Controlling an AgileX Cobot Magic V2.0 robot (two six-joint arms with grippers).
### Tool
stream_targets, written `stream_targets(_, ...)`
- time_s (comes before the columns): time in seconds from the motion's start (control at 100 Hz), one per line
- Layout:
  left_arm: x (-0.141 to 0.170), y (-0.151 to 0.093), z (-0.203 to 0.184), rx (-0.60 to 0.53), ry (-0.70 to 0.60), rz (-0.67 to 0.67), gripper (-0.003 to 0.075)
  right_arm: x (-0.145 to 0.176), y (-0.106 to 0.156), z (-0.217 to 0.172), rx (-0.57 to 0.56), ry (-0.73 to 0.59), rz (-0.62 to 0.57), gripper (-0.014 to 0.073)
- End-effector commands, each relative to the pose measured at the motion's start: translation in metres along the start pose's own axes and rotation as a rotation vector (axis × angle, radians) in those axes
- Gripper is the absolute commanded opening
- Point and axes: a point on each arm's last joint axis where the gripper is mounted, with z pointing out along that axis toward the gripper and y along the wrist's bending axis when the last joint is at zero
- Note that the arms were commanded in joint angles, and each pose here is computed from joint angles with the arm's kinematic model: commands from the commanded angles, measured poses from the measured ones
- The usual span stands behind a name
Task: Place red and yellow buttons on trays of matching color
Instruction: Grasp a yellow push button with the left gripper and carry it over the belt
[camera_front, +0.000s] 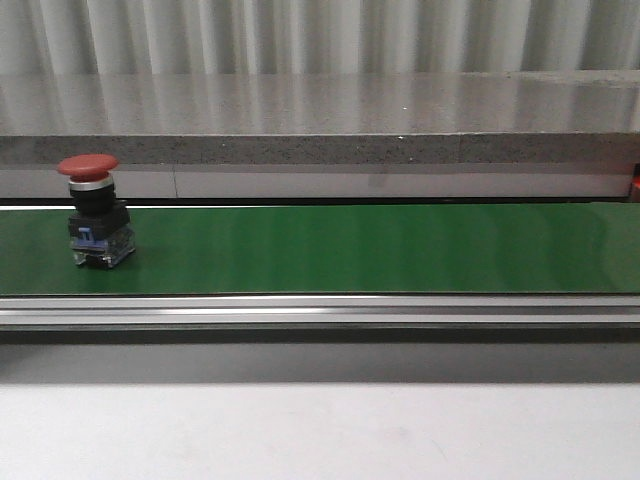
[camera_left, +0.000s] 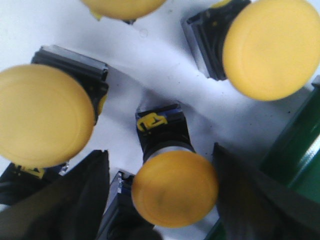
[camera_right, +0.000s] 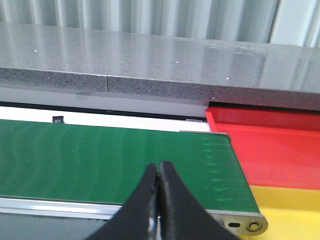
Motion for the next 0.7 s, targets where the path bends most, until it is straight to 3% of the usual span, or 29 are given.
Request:
stream_targets(0.0, -0.002, -0.007, -0.028, 0.029, -0.088, -0.003, 0.0321, -0.008, 0.000, -0.002, 0.005, -0.100, -0.014, -0.0067)
stream_targets(0.26, -0.002, -0.007, -0.032, 0.030, -0.108, 0.010, 0.0169, -0.008, 0.000, -0.002, 0.005, -0.100, -0.014, -0.0067)
stream_targets(0.52, 0.015, -0.014, -0.084, 0.036, -0.218, 0.078, 0.0164, -0.008, 0.000, -0.002, 0.005, -0.100, -0.014, -0.0067)
stream_targets(0.69, 0.033, -0.031, -0.114, 0.010, -0.266, 0.163, 0.0165, -0.008, 0.000, -0.002, 0.005, -0.100, -0.014, -0.0067)
